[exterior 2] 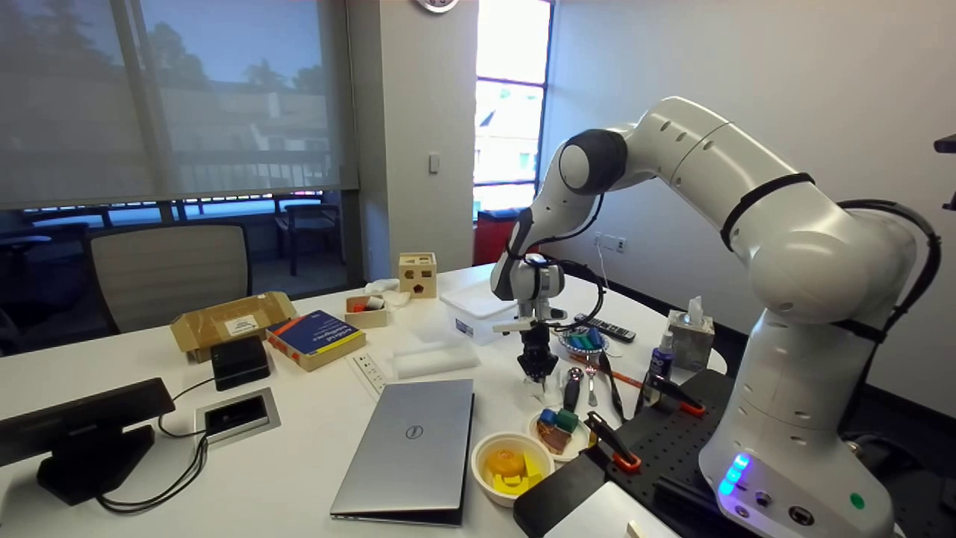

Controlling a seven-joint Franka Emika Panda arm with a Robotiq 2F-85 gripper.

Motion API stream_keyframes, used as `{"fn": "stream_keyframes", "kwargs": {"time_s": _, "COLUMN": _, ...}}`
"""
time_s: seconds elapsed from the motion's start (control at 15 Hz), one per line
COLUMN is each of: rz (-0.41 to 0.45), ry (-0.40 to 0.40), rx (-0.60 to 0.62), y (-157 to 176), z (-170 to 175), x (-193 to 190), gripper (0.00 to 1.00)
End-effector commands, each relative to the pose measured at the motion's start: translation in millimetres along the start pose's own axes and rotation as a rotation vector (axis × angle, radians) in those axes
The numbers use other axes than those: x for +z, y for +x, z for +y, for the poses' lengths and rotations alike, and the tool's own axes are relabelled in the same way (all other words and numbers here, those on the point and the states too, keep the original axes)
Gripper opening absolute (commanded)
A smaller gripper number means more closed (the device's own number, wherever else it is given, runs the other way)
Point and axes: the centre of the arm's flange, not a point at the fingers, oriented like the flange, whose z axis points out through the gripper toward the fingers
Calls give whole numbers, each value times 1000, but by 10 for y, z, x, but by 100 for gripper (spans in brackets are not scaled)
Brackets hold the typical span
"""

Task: Use the white napkin to wipe the tabletop.

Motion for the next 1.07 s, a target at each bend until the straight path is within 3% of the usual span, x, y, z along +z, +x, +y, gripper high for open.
{"fn": "stream_keyframes", "kwargs": {"time_s": 0.0, "rz": 175, "ry": -1, "rx": 71, "y": 182, "z": 2, "x": -108, "gripper": 0}}
{"fn": "stream_keyframes", "kwargs": {"time_s": 0.2, "rz": 293, "ry": 41, "rx": 31, "y": 177, "z": -149, "x": -268, "gripper": 0}}
{"fn": "stream_keyframes", "kwargs": {"time_s": 0.4, "rz": 315, "ry": 154, "rx": -89, "y": 15, "z": -325, "x": -427, "gripper": 0}}
{"fn": "stream_keyframes", "kwargs": {"time_s": 0.67, "rz": 231, "ry": 259, "rx": -223, "y": -253, "z": -430, "x": -496, "gripper": 0}}
{"fn": "stream_keyframes", "kwargs": {"time_s": 1.0, "rz": 56, "ry": 262, "rx": -287, "y": -290, "z": -362, "x": -297, "gripper": 0}}
